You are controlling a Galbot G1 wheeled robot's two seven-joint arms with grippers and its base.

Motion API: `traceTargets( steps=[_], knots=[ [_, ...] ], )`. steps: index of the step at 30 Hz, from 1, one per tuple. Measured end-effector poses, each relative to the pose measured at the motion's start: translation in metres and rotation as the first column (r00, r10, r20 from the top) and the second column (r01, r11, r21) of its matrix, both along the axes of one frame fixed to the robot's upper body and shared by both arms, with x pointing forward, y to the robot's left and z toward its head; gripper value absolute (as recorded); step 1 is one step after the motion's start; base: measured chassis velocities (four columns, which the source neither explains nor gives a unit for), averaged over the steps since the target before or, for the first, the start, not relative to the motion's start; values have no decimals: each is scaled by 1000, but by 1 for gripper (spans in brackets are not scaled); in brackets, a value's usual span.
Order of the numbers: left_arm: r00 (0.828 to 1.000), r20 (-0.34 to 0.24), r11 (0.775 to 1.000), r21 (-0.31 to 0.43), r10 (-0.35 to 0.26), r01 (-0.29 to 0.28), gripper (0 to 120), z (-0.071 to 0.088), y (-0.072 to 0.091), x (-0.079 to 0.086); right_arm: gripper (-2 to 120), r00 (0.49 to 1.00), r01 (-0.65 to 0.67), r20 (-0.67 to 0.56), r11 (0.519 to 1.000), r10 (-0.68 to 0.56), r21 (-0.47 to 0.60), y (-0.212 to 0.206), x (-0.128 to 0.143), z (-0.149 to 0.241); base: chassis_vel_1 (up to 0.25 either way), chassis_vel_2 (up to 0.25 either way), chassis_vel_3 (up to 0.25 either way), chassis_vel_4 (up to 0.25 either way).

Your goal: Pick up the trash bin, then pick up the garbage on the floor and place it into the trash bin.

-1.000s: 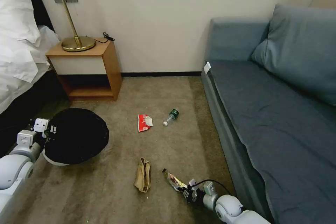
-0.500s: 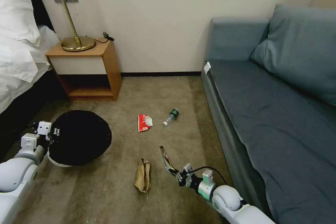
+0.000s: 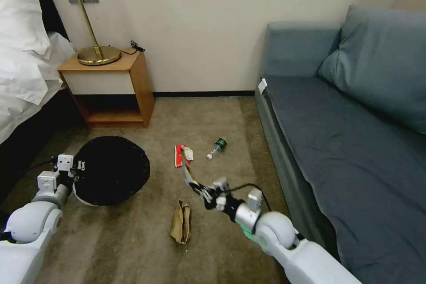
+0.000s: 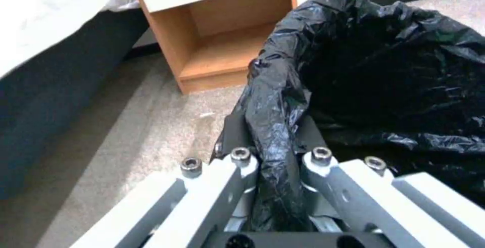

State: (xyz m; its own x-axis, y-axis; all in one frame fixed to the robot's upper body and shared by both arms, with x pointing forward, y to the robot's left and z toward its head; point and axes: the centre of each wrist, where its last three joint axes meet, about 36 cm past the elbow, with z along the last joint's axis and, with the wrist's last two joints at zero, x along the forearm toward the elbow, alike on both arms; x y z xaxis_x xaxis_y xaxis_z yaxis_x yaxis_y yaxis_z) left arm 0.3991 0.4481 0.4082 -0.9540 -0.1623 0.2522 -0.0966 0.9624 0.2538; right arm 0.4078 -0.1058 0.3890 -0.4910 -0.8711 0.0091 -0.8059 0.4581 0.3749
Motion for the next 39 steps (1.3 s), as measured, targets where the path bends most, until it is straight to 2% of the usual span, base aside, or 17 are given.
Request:
traceTargets(
  steps=[2,5,7,10,20,22,25,34,36,38,39],
  knots=[
    [1000,9,1000,-29,9,-9,5,3,-4,-1,0,999,-50,7,997,50,61,22,11,16,0,0,0,0],
    [1000,13,999,-40,12,-12,5,5,-5,-1,0,998,-68,12,995,67,78,30,15,22,0,0,0,0],
    [999,36,993,-114,16,-11,5,13,-13,0,0,990,-139,44,985,135,105,67,37,41,0,0,0,0],
    [999,41,990,-141,15,-9,5,14,-16,0,0,985,-168,49,980,164,105,86,45,44,0,0,0,0],
    [999,41,982,-189,26,-17,5,9,-22,-1,0,982,-188,24,975,187,115,139,72,25,0,0,0,0],
    [998,44,978,-206,33,-23,5,6,-24,-2,0,982,-186,16,972,186,146,169,84,20,0,0,0,0],
    [998,51,976,-215,38,-26,5,7,-23,-1,0,981,-195,16,968,195,156,191,92,14,0,0,0,0],
    [998,52,975,-223,40,-28,5,5,-19,3,0,986,-164,-3,978,166,130,186,111,-4,0,0,0,0],
    [998,50,974,-227,40,-28,5,4,-19,4,3,986,-162,-19,978,166,131,185,112,-4,0,0,0,0],
    [998,48,972,-232,43,-31,5,3,-17,6,17,987,-152,-37,980,158,132,183,113,-6,0,0,0,0],
    [998,48,972,-232,43,-31,5,3,-17,6,17,987,-152,-37,980,158,132,183,113,-6,0,0,0,0]
  ],
)
